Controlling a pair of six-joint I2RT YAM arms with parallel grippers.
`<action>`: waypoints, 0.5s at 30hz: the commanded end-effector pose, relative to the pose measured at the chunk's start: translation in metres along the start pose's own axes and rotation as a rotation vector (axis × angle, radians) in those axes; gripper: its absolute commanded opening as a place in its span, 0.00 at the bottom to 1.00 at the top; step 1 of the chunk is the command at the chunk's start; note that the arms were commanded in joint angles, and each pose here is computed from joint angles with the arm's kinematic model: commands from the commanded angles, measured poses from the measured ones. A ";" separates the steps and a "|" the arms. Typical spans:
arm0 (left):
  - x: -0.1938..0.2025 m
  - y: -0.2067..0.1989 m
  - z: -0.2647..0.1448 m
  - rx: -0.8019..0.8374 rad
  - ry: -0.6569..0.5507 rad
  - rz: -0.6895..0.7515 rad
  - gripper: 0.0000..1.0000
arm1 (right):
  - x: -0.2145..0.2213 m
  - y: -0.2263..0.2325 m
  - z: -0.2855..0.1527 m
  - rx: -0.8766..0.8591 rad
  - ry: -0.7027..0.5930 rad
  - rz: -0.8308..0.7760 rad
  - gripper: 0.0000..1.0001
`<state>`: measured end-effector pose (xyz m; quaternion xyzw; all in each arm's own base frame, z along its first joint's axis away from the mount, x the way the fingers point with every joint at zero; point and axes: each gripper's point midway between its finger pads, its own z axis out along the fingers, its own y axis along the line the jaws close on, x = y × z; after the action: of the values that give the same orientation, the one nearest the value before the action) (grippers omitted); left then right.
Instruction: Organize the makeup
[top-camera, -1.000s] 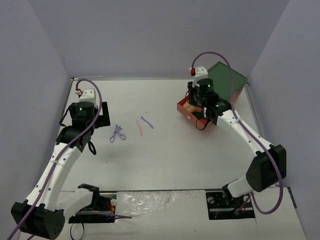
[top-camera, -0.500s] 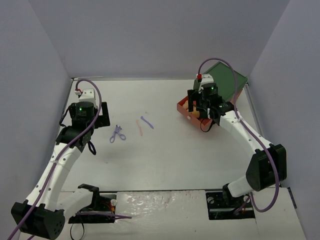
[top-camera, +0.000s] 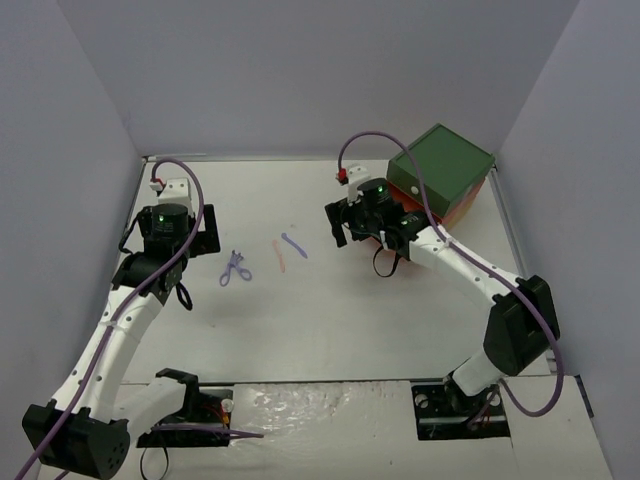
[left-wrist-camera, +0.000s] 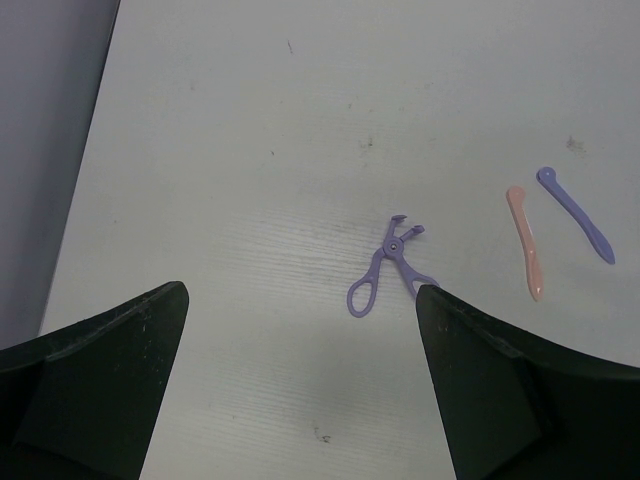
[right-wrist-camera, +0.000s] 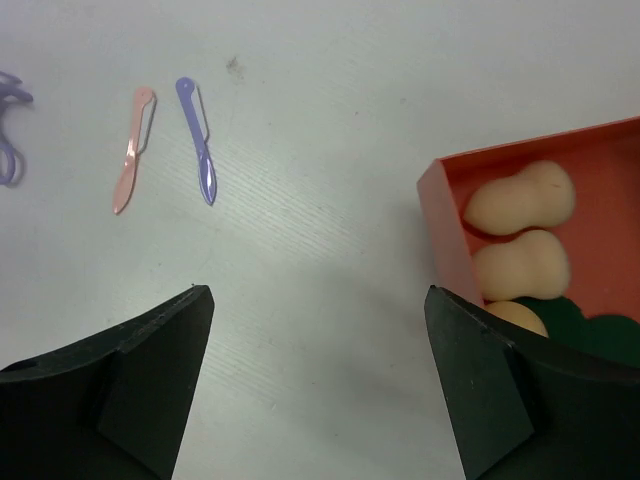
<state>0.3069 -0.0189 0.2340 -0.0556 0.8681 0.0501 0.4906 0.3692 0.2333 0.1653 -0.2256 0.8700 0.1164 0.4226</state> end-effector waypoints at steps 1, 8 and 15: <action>-0.022 0.001 -0.002 -0.003 -0.071 -0.018 0.97 | 0.006 0.001 0.027 0.009 0.022 -0.023 0.85; -0.021 0.002 -0.002 -0.008 -0.070 -0.014 0.97 | 0.018 -0.029 0.041 0.165 0.067 -0.084 0.86; -0.020 0.002 -0.001 -0.012 -0.067 -0.010 0.97 | 0.010 -0.062 0.033 0.327 0.062 -0.127 0.87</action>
<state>0.3069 -0.0188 0.2330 -0.0553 0.8687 0.0510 0.4895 0.3878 0.2077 0.0953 -0.2389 0.8968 -0.0020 0.3723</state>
